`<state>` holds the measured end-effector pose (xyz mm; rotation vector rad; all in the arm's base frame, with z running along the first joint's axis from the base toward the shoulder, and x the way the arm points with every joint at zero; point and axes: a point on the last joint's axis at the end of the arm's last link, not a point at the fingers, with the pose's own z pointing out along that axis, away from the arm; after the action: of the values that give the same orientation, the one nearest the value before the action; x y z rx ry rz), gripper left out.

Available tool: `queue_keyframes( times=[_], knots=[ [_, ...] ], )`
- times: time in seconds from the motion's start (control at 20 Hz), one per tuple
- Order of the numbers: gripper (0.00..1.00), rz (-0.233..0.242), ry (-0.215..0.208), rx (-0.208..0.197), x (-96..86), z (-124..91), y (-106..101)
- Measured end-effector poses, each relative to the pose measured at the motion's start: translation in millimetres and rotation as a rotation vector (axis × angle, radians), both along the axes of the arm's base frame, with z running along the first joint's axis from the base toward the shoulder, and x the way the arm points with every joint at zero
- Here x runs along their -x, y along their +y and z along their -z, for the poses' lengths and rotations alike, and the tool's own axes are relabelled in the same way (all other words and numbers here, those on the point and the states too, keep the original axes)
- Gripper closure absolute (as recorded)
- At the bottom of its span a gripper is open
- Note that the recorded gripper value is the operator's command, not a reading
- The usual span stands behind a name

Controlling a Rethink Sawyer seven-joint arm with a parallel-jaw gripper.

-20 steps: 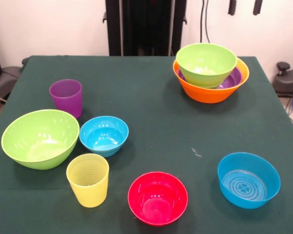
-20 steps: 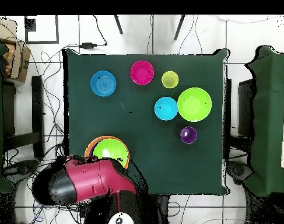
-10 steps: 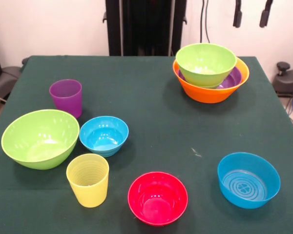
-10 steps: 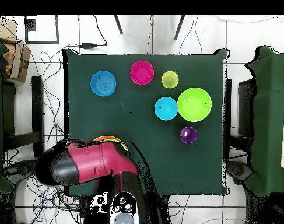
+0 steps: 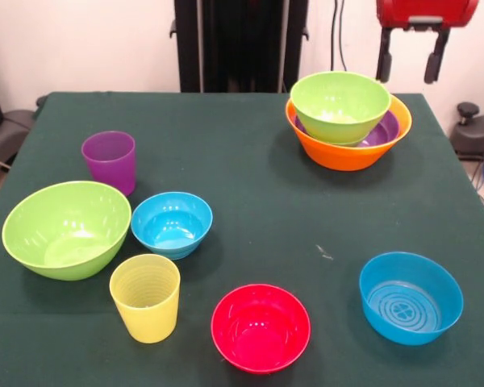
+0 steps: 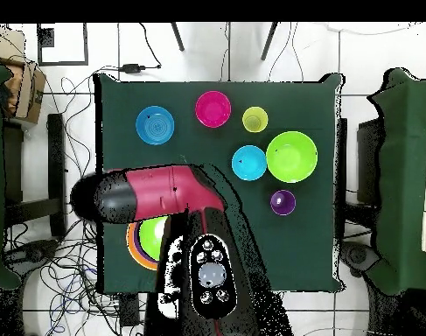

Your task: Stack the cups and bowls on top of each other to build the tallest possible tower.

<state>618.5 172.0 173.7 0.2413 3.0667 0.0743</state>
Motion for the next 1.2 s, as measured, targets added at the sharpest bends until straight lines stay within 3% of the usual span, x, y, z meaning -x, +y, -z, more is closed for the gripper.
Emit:
queue_keyframes(
  times=[0.1, 0.3, 0.6, 0.8, 1.1, 1.2],
  knots=[
    [0.0, 0.009, 0.01, -0.007, -21.9, 2, -3],
    [0.0, 0.012, 0.014, -0.023, -49.1, 4, 0],
    [0.0, 0.009, -0.005, -0.047, -72.6, 6, 7],
    [0.0, 0.024, -0.021, -0.073, -88.9, 6, 1],
    [0.0, 0.099, -0.028, -0.105, -120.4, 9, -55],
    [0.0, 0.126, -0.031, -0.103, -132.8, 12, -89]
  ],
)
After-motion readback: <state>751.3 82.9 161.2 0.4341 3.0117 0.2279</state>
